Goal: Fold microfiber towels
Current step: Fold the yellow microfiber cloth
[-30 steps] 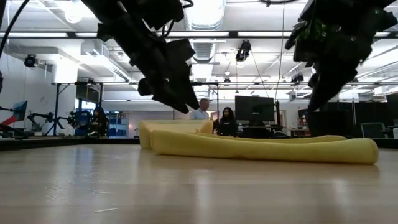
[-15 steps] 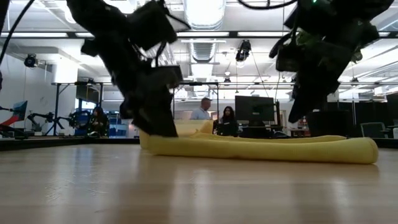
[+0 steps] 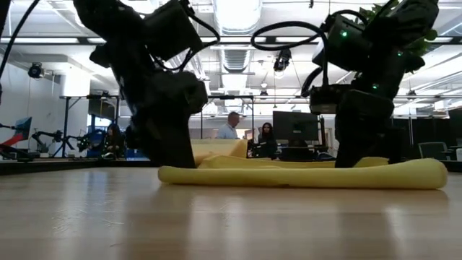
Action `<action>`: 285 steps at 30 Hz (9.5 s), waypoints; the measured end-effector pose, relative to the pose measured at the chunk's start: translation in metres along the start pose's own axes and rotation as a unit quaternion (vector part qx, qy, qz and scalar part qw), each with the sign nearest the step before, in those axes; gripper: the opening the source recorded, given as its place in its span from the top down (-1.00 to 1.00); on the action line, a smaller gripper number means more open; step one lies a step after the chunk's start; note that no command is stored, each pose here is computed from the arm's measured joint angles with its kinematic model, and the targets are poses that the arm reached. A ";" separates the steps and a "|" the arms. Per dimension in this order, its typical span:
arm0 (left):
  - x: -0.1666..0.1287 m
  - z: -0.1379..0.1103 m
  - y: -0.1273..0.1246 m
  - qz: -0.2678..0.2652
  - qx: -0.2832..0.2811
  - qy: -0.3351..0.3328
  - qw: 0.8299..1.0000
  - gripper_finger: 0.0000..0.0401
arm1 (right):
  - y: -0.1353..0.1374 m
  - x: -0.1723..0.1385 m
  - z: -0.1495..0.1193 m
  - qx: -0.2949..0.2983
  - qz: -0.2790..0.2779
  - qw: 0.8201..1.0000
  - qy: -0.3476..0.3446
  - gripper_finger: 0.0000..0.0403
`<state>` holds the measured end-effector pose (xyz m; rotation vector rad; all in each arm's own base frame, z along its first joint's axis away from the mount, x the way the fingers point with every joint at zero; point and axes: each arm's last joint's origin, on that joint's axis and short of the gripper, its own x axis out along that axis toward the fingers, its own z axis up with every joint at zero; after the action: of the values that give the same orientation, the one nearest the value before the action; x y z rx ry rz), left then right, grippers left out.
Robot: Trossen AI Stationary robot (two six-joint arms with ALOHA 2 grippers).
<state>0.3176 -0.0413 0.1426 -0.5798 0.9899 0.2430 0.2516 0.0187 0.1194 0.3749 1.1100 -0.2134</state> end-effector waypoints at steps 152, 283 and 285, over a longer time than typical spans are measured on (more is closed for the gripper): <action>0.004 -0.047 -0.090 -0.003 0.274 -0.064 0.960 -0.53 | 0.106 -0.043 -0.083 -0.206 0.120 0.969 -0.062 0.07; 0.046 0.106 -0.081 -0.007 0.179 0.045 0.983 -0.01 | 0.091 -0.148 -0.069 0.033 0.197 0.951 -0.236 0.45; 0.045 0.103 -0.078 0.027 0.160 0.053 0.985 -0.01 | 0.091 -0.148 -0.069 0.033 0.197 0.951 -0.236 0.45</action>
<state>0.4506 -0.0506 0.1744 -0.2743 1.1219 0.0970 0.1625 0.1269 0.2426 0.5638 0.5405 0.0175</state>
